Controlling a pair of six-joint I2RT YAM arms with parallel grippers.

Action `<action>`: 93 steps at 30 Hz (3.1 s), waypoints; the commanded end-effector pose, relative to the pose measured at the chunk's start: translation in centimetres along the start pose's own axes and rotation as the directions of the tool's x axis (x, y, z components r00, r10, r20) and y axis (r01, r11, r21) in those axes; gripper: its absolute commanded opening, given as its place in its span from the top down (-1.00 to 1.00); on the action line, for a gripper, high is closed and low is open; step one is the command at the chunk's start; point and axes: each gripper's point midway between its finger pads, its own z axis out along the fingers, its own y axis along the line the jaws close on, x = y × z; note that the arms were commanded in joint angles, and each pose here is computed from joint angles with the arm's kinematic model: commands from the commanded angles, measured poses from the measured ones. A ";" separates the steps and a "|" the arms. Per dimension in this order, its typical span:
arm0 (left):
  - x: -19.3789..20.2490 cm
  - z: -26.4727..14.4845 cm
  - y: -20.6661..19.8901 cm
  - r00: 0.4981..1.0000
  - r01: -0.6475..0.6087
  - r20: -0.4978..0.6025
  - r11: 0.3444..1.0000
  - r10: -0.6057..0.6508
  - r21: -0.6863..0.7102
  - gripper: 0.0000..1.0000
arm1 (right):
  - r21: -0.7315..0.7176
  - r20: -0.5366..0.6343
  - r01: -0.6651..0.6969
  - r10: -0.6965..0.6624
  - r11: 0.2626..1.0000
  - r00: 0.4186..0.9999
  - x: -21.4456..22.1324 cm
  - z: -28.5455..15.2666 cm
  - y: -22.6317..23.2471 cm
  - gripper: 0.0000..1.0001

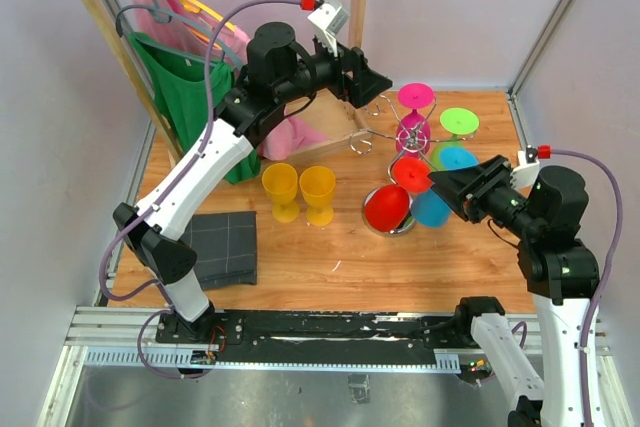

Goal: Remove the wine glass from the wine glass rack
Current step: Pick up the wine glass from the wine rack.

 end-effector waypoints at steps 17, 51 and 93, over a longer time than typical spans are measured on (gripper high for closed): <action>-0.9 0.5 -0.8 1.000 -0.012 0.024 1.000 0.012 0.014 -0.75 | -0.023 -0.018 -0.001 0.001 1.000 1.000 0.0 0.8 -0.2 0.55; -0.6 0.9 -1.0 1.000 -0.018 0.019 0.999 0.018 0.028 -0.79 | -0.071 -0.021 0.006 -0.008 0.997 1.000 -0.3 0.5 1.7 0.99; -0.2 1.0 -1.2 1.000 -0.020 0.008 0.999 0.020 0.034 -0.79 | -0.129 -0.068 -0.007 -0.002 0.992 0.998 0.6 0.8 2.7 0.99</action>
